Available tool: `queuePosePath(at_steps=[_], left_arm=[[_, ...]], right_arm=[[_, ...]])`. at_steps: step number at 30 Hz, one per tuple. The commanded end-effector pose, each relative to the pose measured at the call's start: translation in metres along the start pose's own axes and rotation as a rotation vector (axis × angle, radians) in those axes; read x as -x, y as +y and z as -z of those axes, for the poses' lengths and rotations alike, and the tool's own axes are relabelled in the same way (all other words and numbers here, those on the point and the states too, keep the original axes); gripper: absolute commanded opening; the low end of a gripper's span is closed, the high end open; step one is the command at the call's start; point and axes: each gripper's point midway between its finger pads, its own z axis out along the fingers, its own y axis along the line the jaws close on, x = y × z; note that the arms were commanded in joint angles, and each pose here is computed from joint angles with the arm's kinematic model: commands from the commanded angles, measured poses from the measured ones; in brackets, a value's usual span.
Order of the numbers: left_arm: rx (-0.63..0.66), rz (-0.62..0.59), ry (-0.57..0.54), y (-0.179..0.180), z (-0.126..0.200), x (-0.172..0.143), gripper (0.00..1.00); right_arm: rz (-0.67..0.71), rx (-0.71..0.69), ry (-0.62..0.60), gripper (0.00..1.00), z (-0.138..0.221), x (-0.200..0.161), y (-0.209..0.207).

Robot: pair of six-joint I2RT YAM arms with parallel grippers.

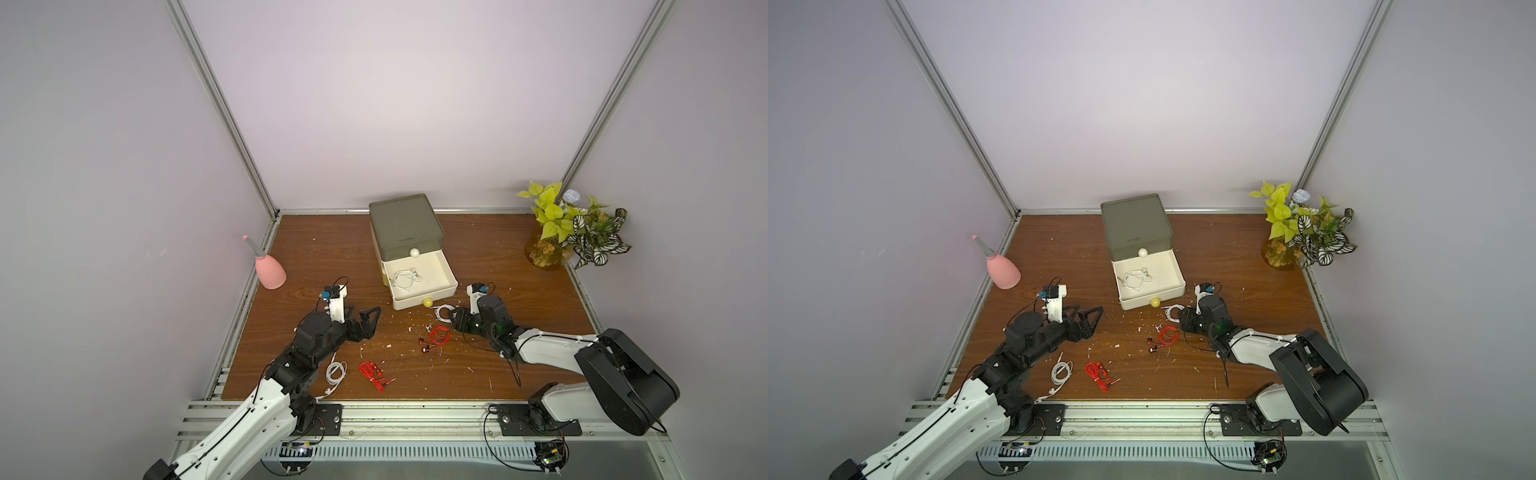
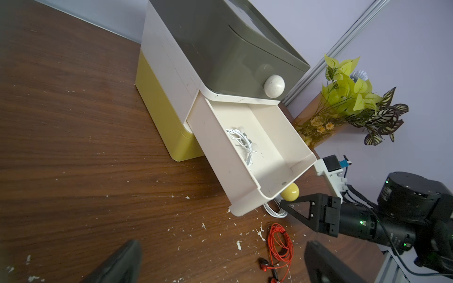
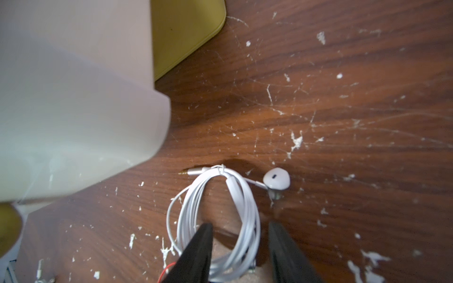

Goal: Place the wired earphones into the drawer by color
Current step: Pick up the wired earphones from the center of the board.

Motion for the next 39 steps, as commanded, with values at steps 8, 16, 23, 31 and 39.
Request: queuePosePath(at_steps=[8, 16, 23, 31, 39], left_arm=[[0.015, 0.014, -0.013, 0.004, 0.001, 0.001, 0.99], [0.012, 0.023, -0.015, 0.003, 0.001, 0.003, 0.99], [0.012, 0.054, -0.027, 0.003, 0.002, 0.005, 0.99], [0.016, 0.087, -0.032, 0.003, 0.001, 0.007, 0.99], [0.019, 0.109, -0.031, 0.003, 0.001, 0.008, 0.99]], right_arm=[[-0.023, 0.042, -0.036, 0.19, 0.004, 0.014, 0.011], [-0.021, 0.036, -0.067, 0.14, 0.016, 0.019, 0.010], [-0.005, 0.007, -0.087, 0.12, 0.032, 0.019, 0.003], [0.024, -0.019, -0.130, 0.10, 0.058, 0.023, -0.001], [0.051, -0.015, -0.177, 0.10, 0.080, 0.034, 0.004]])
